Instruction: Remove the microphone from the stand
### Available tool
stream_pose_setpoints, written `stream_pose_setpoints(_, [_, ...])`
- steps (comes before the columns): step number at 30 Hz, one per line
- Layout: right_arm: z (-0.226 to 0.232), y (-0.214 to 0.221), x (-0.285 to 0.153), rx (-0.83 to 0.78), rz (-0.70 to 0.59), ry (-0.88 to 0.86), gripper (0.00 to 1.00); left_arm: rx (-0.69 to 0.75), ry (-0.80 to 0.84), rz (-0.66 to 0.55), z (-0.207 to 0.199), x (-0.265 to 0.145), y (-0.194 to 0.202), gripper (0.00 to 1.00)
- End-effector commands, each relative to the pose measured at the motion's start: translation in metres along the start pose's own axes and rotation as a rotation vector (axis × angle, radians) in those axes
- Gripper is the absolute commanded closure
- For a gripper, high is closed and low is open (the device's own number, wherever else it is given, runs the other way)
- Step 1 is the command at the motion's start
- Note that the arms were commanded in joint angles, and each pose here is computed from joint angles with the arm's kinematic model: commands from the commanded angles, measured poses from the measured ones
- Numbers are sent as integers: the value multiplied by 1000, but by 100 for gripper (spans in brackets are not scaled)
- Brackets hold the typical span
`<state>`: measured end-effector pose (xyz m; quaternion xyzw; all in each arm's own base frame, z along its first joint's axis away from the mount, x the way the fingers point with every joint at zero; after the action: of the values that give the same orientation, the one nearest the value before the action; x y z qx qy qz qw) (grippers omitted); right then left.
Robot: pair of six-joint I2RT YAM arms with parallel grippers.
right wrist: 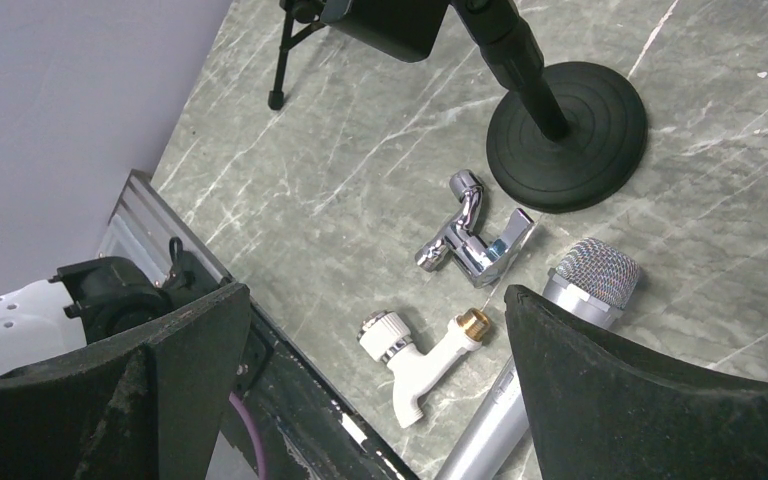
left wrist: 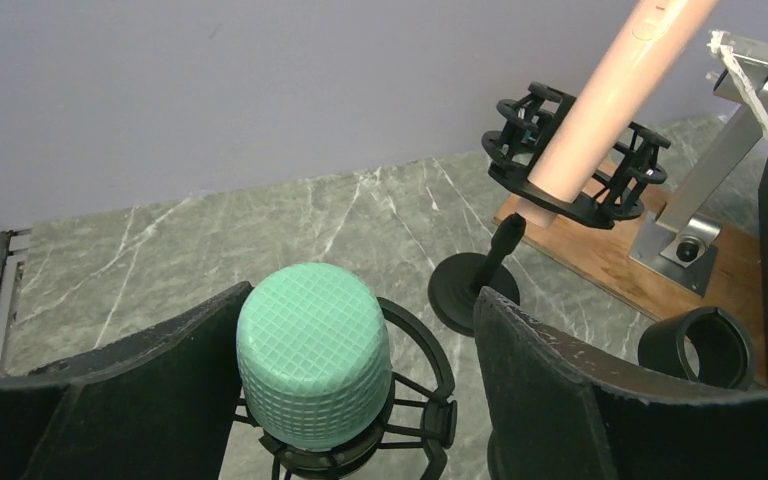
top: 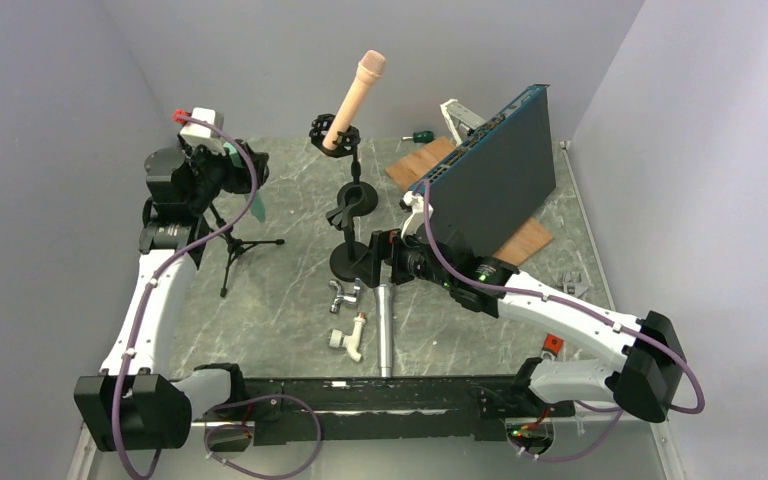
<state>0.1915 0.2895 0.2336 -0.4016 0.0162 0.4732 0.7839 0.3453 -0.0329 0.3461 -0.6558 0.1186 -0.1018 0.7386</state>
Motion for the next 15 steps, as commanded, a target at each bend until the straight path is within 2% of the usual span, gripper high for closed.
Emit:
stream_pose_setpoints(1, [10, -10, -3, -5, -44, -40, 0, 49, -50, -26, 4, -1, -16, 18])
stream_pose_setpoints(4, [10, -10, -4, -2, -45, -41, 0, 53, -58, -24, 4, -2, -15, 20])
stream_pose_setpoints(11, [9, -12, -8, 0, -64, -32, 0, 55, -69, -10, 6, 0, -13, 32])
stream_pose_setpoints(15, [9, -15, -10, -6, -80, -24, 0, 64, -73, 22, 7, -1, -8, 23])
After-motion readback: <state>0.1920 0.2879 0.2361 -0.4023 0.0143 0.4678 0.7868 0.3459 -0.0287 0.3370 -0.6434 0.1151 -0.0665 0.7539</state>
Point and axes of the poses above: each gripper's point midway between its finger pads, its own x axis out along the fingers, its own z axis along the line the jaws close on, y = z × x, the point moved 5 cm from there along -x, back along the fingers, and after that the axes turned 12 degrees about x, right-handed, at the moved point
